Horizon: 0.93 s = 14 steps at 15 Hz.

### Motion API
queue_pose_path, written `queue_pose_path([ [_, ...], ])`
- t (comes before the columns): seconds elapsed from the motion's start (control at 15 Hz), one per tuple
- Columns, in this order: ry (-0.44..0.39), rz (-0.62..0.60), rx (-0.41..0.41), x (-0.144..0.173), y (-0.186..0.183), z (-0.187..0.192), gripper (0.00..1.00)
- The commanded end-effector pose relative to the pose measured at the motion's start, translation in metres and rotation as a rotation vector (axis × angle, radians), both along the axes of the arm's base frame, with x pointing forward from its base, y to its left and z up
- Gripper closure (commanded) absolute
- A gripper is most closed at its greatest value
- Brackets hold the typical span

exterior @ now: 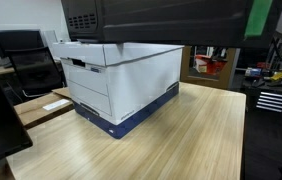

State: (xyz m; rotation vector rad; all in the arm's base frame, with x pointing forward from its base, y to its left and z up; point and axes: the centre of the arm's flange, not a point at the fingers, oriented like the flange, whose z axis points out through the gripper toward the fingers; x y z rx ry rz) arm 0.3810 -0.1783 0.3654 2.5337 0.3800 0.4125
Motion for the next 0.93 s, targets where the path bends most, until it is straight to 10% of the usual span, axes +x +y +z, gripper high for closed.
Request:
queue_pose_path([
  [0.0, 0.042, -0.032, 0.015, -0.014, 0.019, 0.062, 0.95],
  [0.87, 0.106, -0.063, -0.030, -0.034, 0.065, 0.150, 0.95],
])
